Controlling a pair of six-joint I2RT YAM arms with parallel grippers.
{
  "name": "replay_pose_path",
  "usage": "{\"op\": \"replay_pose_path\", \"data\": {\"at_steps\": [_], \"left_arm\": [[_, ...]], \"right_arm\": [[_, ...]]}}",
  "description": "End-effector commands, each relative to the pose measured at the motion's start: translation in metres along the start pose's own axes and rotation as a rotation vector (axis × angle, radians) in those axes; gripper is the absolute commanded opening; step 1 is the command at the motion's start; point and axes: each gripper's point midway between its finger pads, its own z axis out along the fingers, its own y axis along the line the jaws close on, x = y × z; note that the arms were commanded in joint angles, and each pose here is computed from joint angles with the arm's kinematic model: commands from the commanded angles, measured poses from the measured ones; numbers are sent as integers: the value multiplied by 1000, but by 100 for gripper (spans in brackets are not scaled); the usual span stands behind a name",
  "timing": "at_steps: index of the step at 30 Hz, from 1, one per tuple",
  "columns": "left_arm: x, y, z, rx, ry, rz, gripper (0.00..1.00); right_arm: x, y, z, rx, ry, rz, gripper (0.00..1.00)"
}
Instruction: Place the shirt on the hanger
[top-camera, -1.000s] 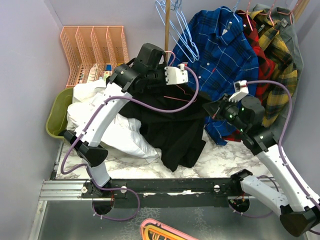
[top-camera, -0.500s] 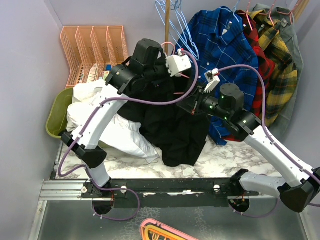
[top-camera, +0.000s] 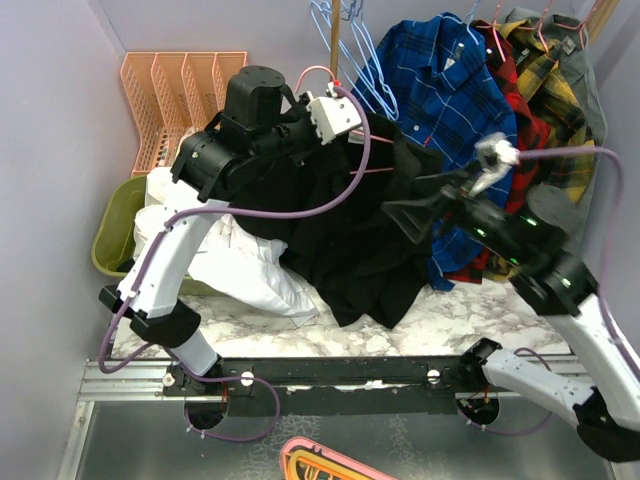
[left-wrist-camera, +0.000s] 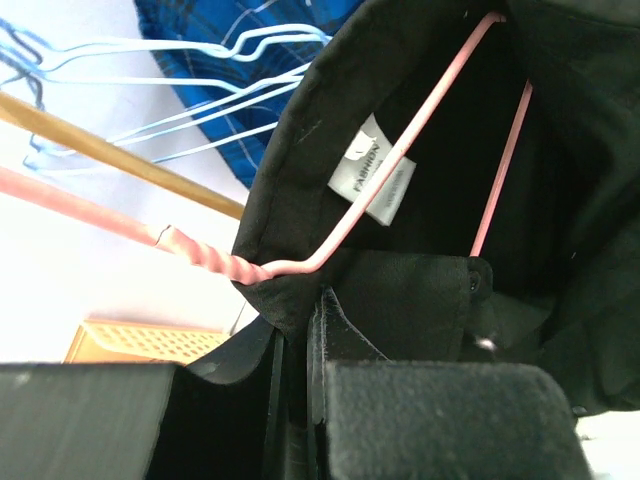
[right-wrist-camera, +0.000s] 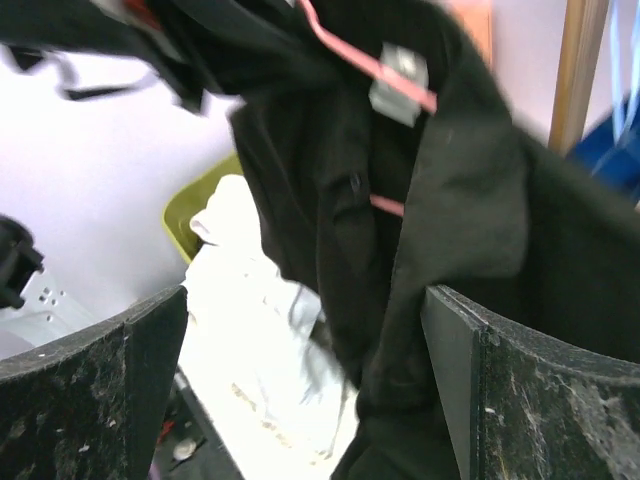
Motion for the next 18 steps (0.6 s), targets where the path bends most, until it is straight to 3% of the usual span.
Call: {"op": "replay_pose_path", "data": {"at_steps": [1, 4, 9, 12, 18], "left_arm": [[-16, -19, -17, 120, -107, 40, 0], [-13, -38, -18, 216, -132, 72, 0], [5, -58, -16, 304, -125, 154, 0], [10, -74, -23, 380, -137, 200, 0], [16, -89, -36, 454, -138, 254, 0]], "right_arm": [[-37, 24, -37, -97, -122, -323, 99], [-21, 1, -30, -42, -121, -477, 99], [-27, -1, -49, -39, -265, -777, 99], [-22, -17, -40, 4, -154, -860, 100], [13, 12, -18, -278, 51, -837, 93]]}}
